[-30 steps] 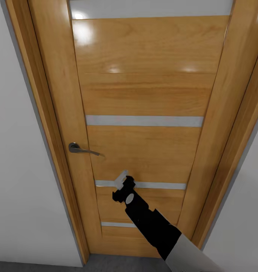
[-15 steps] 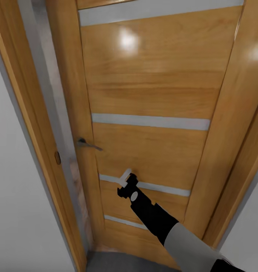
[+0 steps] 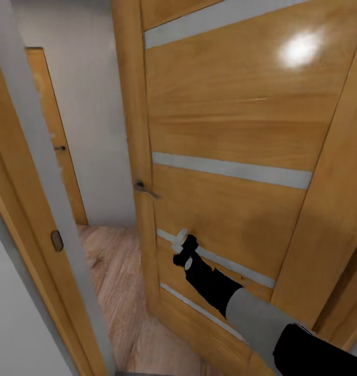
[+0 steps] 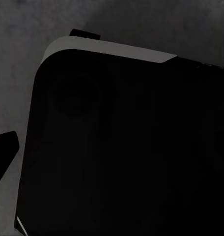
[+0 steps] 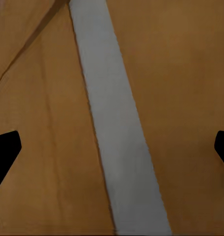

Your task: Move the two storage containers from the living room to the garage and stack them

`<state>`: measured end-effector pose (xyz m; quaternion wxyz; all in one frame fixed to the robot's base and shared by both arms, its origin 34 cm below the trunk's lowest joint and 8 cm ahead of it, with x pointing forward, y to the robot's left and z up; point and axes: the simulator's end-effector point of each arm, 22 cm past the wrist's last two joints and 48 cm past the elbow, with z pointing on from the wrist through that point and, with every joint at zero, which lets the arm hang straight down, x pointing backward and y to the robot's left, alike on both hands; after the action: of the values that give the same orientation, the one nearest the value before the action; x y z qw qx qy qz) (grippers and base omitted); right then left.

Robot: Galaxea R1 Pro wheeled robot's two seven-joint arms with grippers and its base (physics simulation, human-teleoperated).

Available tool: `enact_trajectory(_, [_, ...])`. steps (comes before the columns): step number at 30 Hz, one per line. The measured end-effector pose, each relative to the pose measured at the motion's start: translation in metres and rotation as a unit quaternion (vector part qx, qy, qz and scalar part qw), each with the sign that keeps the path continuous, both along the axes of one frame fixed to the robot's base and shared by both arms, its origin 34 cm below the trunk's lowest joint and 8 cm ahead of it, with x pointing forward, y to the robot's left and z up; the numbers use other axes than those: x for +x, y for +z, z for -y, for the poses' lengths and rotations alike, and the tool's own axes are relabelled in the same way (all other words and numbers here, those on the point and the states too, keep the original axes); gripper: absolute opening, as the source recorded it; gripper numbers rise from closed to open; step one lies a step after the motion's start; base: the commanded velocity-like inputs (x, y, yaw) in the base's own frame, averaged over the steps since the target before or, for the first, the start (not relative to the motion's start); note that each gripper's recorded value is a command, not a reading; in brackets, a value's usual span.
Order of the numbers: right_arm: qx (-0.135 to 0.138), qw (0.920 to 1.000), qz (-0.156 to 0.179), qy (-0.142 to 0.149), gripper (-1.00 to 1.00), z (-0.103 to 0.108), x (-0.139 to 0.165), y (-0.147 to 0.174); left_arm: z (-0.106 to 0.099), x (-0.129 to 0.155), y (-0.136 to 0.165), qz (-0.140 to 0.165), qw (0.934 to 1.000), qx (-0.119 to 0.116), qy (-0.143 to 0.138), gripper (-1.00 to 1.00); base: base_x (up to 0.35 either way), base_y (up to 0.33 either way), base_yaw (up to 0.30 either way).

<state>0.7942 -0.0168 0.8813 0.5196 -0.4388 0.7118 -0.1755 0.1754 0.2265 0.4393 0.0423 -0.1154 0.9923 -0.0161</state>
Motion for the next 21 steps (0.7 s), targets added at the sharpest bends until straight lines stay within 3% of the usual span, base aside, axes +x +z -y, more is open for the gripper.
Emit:
enact_trajectory(1, [0.028,0.9992,-0.025,-0.015,1.00,0.013,0.014,0.008,0.000,0.000,0.000,0.000,1.0000,0.000,0.000,1.00,0.323,0.000,0.000])
enact_trajectory(2, [0.045,0.9980,-0.013,-0.042,1.00,0.027,0.029,0.025,0.000,0.000,0.000,0.000,1.0000,0.000,0.000,1.00,0.323,0.000,0.000])
enact_trajectory(3, [0.037,0.9978,0.005,-0.056,1.00,0.036,0.035,0.034,0.000,0.000,0.000,0.000,1.0000,0.000,0.000,1.00,0.323,0.000,0.000])
enact_trajectory(6, [0.057,0.9956,-0.004,-0.075,1.00,0.046,0.048,0.045,-0.001,0.000,0.000,0.000,1.0000,0.000,0.000,1.00,0.322,0.000,0.000])
enact_trajectory(13, [0.065,0.9949,0.003,-0.077,1.00,0.046,0.052,0.056,-0.001,0.000,0.000,0.000,1.0000,0.000,0.000,1.00,0.289,0.000,0.000])
enact_trajectory(21, [0.071,0.9943,0.013,-0.079,1.00,0.045,0.055,0.065,-0.001,0.000,0.000,0.000,1.0000,0.000,0.002,1.00,0.023,0.000,0.000])
